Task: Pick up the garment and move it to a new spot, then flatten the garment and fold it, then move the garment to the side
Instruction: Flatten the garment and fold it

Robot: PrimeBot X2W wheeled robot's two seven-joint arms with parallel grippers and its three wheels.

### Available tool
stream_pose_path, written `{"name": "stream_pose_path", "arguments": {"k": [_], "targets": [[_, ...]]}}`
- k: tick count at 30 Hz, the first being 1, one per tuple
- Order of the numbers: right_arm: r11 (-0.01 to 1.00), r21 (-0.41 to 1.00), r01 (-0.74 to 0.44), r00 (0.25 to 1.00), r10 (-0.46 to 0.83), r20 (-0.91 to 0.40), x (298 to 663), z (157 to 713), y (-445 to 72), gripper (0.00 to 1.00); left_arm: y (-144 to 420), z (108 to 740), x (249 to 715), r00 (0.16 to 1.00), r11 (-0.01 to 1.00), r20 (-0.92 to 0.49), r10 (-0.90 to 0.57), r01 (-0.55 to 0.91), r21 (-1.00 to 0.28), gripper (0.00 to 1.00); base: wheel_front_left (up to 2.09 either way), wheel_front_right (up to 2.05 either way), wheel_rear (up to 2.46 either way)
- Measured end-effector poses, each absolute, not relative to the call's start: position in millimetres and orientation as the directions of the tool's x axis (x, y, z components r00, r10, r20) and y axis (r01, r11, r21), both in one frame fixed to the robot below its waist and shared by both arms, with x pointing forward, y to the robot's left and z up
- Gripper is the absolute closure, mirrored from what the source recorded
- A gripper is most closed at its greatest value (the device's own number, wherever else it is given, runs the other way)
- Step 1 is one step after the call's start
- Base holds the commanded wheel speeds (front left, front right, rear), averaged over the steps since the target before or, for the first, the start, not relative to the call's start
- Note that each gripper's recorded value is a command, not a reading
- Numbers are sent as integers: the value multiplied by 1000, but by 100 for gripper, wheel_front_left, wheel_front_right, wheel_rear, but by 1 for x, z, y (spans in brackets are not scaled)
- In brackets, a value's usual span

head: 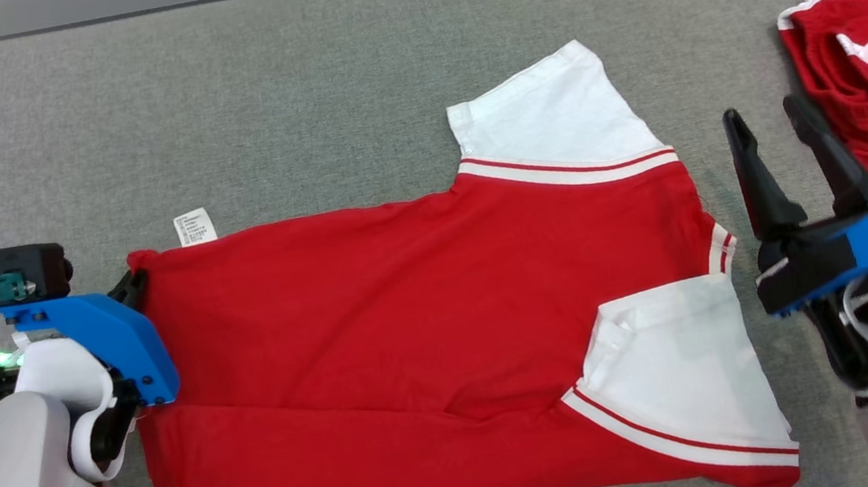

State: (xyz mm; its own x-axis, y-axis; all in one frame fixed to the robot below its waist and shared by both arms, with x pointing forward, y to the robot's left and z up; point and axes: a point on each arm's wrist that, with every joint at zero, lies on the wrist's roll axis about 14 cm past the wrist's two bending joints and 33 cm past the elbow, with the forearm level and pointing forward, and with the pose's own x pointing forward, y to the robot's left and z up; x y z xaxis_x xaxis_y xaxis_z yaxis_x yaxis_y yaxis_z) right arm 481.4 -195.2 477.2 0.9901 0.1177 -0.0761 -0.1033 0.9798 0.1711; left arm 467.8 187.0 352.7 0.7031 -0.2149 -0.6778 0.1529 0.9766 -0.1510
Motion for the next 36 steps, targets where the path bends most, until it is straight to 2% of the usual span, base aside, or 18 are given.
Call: {"name": "stream_pose_path", "arguments": {"k": [5,12,17,23,25,29,36], "targets": [[970,187,-156,973,184,-141,528,464,-181,0,180,357,475,722,973,-652,-230,167,-158,100,0,0,0],[962,185,-203,909,255,-330,579,416,-155,0,183,352,484,738,975,-637,-223,158,-158,100,0,0,0],[961,160,-226,841,276,-465,600,385,-141,0,188,346,487,744,976,-633,-215,148,-158,100,0,0,0],[962,145,-232,775,273,-570,608,366,-134,0,189,345,491,754,977,-622,-212,148,-154,100,0,0,0],[961,135,-240,754,272,-598,610,366,-133,100,188,345,491,755,976,-620,-215,152,-153,100,0,0,0],[959,127,-252,747,276,-605,611,371,-131,100,187,347,492,759,976,-613,-219,158,-152,100,0,0,0],[957,125,-261,890,289,-352,622,433,-141,100,185,378,499,809,973,-540,-232,191,-132,100,0,0,0]]}}
